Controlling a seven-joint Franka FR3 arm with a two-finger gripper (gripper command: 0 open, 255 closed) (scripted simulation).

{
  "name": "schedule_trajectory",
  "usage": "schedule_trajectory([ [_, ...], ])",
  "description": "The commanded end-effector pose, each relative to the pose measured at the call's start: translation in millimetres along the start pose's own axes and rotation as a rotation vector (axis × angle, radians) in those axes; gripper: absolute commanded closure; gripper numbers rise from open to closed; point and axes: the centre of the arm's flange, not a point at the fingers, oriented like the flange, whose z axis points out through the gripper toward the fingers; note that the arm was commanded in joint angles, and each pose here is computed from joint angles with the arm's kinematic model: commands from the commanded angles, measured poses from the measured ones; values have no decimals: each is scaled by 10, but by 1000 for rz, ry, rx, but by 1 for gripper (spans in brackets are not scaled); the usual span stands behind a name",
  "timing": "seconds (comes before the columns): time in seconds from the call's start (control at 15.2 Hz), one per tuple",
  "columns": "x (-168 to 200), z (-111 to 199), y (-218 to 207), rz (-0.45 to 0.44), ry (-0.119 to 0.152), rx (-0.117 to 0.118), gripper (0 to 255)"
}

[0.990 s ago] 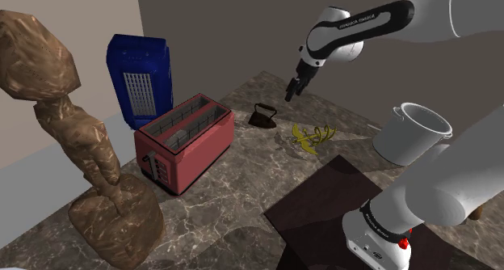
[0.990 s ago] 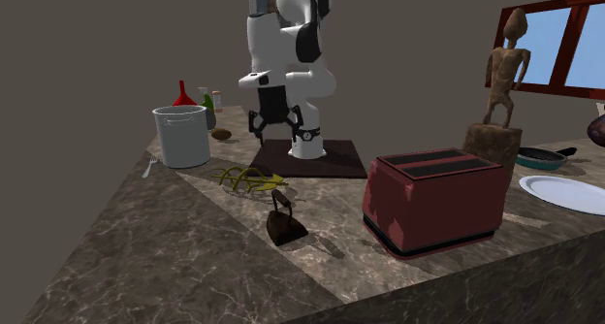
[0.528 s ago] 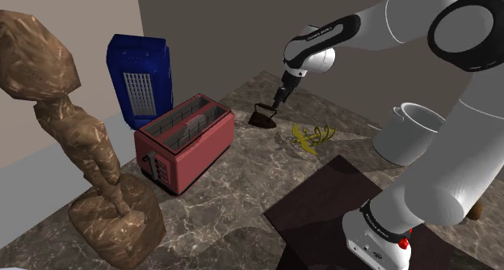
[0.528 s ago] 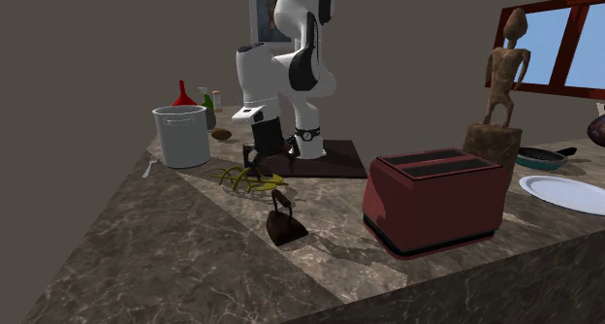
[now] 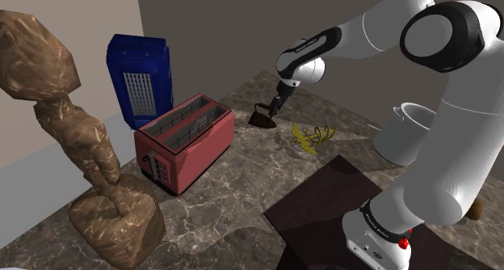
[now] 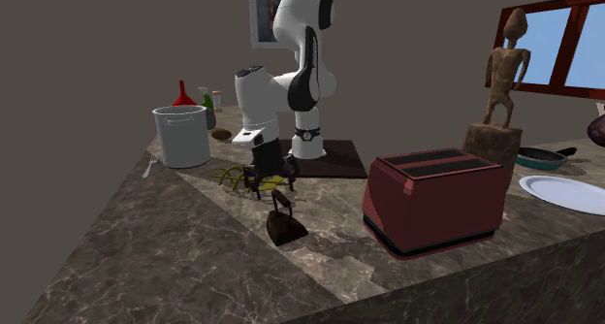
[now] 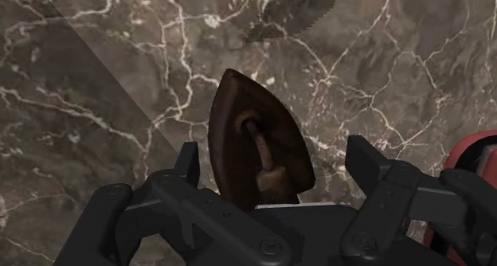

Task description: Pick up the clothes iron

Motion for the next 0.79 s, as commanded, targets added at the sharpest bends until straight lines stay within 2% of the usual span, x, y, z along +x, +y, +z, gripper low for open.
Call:
schedule_trajectory([
  [0.0,-3,78,12,0,0,0,0],
  [0.07,-3,78,12,0,0,0,0],
  [0.13,-4,80,12,0,0,0,255],
  [0.73,-3,78,12,0,0,0,255],
])
